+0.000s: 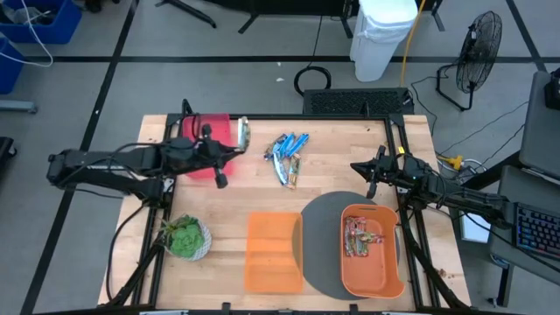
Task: Pick and place Granola Bars by type
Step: Put the left yellow granola bar into the red bin
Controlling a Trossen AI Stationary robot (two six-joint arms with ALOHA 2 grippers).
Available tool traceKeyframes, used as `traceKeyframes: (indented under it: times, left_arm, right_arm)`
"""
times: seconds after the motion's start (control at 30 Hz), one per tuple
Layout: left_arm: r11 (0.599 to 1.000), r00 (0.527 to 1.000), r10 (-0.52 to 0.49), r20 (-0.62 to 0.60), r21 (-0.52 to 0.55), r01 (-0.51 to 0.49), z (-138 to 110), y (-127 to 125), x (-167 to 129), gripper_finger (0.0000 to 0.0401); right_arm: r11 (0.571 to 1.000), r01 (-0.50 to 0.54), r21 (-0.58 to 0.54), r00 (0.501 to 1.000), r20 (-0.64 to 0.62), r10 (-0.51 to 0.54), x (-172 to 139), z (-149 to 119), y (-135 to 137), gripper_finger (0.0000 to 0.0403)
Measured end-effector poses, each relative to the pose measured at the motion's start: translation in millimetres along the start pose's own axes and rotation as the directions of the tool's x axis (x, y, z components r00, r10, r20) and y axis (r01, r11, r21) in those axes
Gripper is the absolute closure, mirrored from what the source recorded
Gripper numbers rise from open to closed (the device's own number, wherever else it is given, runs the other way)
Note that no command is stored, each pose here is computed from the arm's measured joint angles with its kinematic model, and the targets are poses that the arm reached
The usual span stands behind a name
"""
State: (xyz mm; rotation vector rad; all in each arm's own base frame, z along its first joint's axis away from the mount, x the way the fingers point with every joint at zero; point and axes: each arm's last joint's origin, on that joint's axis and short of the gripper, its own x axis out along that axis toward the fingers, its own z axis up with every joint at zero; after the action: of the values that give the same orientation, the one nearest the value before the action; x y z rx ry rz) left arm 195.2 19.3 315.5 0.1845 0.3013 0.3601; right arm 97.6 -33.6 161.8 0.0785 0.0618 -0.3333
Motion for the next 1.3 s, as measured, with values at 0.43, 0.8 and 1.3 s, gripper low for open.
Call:
traceKeyframes:
  times: [0.43,0.8,1.3]
  left_arm:
    - [0.976,0.991,0.135,-0.005,-0.173,-0.134,-66.1,15.0,-33.4,0.039]
    - [0.915,0.972,0.231,-0.033,-0.334,-0.228,-112.2,18.3,-42.5,0.0388]
    - [0.751,0.918,0.36,-0.169,-0.532,-0.392,-135.4,28.2,-40.3,0.0391]
  right_arm:
    - [1.0,0.0,0.0,1.0,0.0,0.0,0.0,-0.1,0.0,0.0403]
    - [1.0,0.0,0.0,1.0,-0.001,0.0,0.0,-0.2,0.0,0.0403]
    - [1.0,0.0,0.0,1.0,-0.001,0.0,0.0,-0.2,0.0,0.0403]
